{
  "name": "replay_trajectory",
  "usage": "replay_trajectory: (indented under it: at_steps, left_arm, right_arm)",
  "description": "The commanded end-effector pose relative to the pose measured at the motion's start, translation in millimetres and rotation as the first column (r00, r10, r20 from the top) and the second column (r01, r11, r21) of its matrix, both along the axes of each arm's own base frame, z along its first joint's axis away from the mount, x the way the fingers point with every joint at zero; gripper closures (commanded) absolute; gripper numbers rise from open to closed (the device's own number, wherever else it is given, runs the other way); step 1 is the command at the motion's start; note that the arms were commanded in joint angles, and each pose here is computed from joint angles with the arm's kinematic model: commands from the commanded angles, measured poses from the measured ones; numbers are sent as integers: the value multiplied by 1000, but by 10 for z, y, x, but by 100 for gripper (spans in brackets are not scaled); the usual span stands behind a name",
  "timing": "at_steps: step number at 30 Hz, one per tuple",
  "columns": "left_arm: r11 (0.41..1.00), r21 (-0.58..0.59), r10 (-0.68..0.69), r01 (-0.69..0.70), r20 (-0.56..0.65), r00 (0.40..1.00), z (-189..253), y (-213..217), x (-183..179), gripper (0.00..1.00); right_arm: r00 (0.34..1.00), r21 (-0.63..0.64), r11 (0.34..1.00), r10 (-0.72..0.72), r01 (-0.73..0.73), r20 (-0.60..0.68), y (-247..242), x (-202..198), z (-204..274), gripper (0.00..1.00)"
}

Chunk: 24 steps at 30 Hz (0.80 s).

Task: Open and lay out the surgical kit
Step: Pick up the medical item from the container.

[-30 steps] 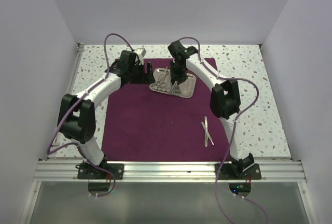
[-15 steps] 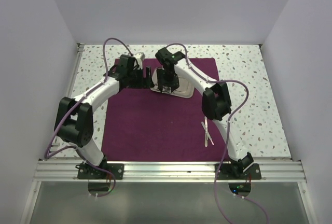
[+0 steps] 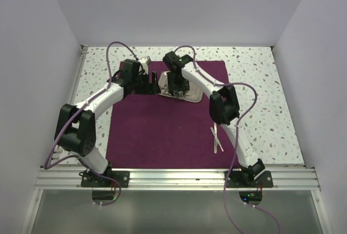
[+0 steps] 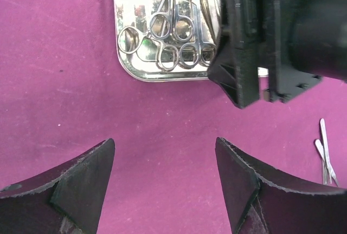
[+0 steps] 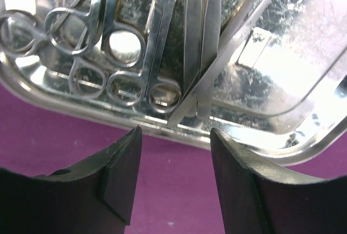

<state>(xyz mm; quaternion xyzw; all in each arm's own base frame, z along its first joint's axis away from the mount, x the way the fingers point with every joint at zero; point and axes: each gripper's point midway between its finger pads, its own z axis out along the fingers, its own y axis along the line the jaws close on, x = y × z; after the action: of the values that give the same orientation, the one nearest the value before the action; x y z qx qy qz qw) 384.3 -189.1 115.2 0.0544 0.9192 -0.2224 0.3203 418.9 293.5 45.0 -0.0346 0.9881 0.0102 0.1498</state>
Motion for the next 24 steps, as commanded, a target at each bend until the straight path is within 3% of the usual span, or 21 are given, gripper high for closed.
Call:
replay_trajectory:
  at_steps: [1,7,14,18,21,23,24]
  left_arm:
    - [999,-35,-15,18,74,997,209,-10,30,21]
    - [999,-39,-16,18,71,997,171,-1,-1,22]
    - [999,-39,-9,12,69,998,132,31,-4,22]
    - [999,-42,-1,4,73,997,132,58,30,22]
    - [999,-44,4,-1,70,998,119,74,48,22]
    - [999,-43,7,-4,67,998,114,87,52,22]
    - [999,-43,6,-3,70,998,116,86,55,22]
  right_arm:
    - [998,-17,999,-39,40,49,-7,142,1,44]
    - [998,-44,998,-53,55,47,-39,177,-125,51]
    - [998,-84,995,-57,59,31,-92,167,-252,72]
    - [999,-119,992,-49,49,4,-164,100,-341,75]
    - [998,-146,988,-47,42,-30,-222,20,-447,84]
    - [998,-161,986,-45,38,-41,-267,-28,-481,100]
    - [998,-162,986,-47,40,-40,-275,-36,-479,100]
